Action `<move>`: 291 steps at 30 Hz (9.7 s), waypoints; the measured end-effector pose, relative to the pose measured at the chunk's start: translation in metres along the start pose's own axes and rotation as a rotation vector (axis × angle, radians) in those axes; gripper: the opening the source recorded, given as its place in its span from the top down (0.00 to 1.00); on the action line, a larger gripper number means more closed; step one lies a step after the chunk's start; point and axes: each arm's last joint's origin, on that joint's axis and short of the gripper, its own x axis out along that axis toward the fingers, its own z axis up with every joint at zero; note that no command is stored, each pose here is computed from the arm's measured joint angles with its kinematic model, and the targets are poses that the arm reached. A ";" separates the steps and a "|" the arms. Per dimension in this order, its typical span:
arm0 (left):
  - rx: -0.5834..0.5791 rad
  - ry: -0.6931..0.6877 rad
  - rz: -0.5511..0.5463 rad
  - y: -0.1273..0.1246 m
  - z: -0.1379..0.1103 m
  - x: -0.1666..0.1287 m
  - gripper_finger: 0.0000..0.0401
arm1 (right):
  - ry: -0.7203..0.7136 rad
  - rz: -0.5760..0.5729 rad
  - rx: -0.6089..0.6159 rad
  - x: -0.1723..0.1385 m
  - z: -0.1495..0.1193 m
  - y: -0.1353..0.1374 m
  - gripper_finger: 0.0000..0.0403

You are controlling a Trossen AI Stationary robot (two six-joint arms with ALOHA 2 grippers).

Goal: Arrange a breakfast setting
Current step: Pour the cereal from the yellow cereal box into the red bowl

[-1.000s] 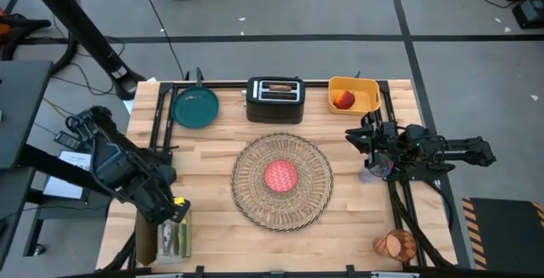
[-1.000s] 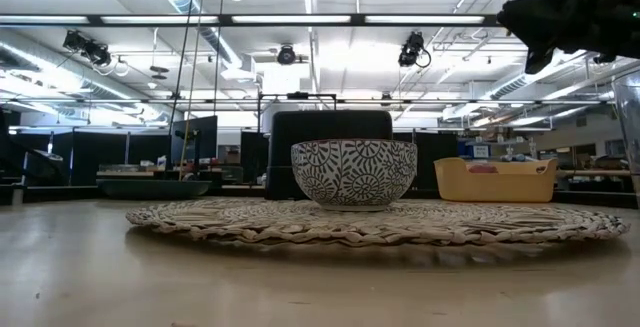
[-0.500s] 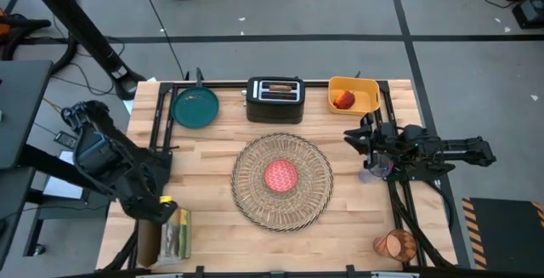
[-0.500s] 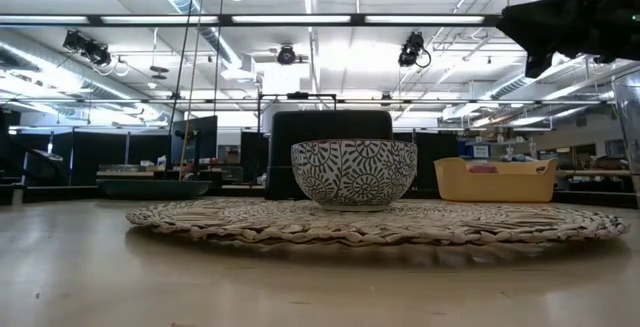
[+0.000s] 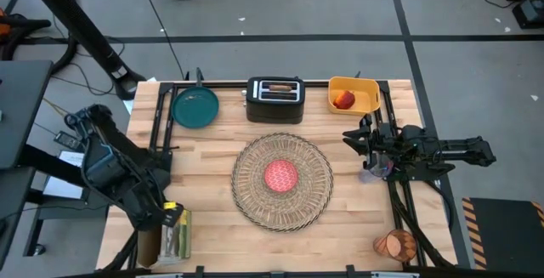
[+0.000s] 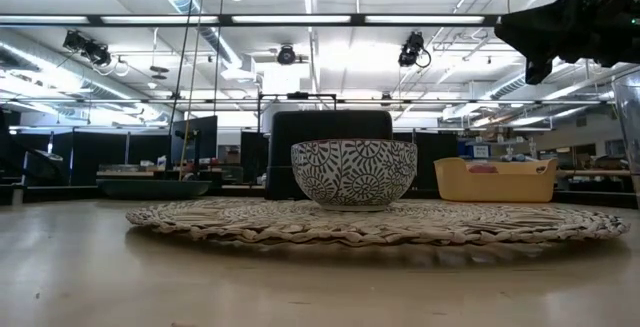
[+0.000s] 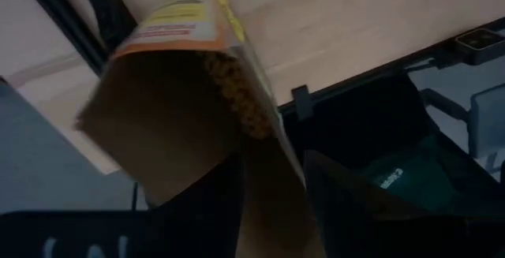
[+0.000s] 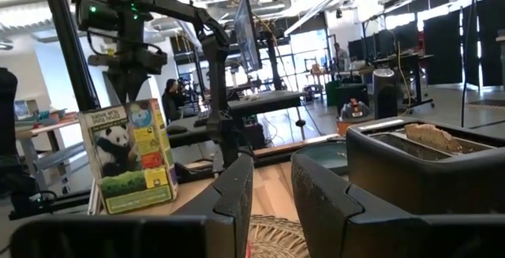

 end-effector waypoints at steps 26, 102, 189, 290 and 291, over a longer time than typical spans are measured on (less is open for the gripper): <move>0.250 -0.092 0.192 -0.040 0.013 0.048 0.79 | 0.004 0.195 -0.071 -0.001 0.001 0.006 0.76; 1.093 -0.663 -0.242 -0.047 0.066 -0.110 1.00 | 0.122 -0.035 -0.195 0.159 0.027 0.049 0.14; 1.206 -1.031 -0.302 -0.040 0.082 -0.148 0.84 | -0.254 0.290 0.001 0.233 0.015 0.067 0.45; 1.075 -0.892 -0.654 -0.014 0.092 0.137 0.77 | 0.496 0.310 -0.108 0.024 0.088 0.011 0.56; 1.075 -0.892 -0.654 -0.014 0.092 0.137 0.77 | 0.501 0.313 -0.110 0.025 0.088 0.011 0.56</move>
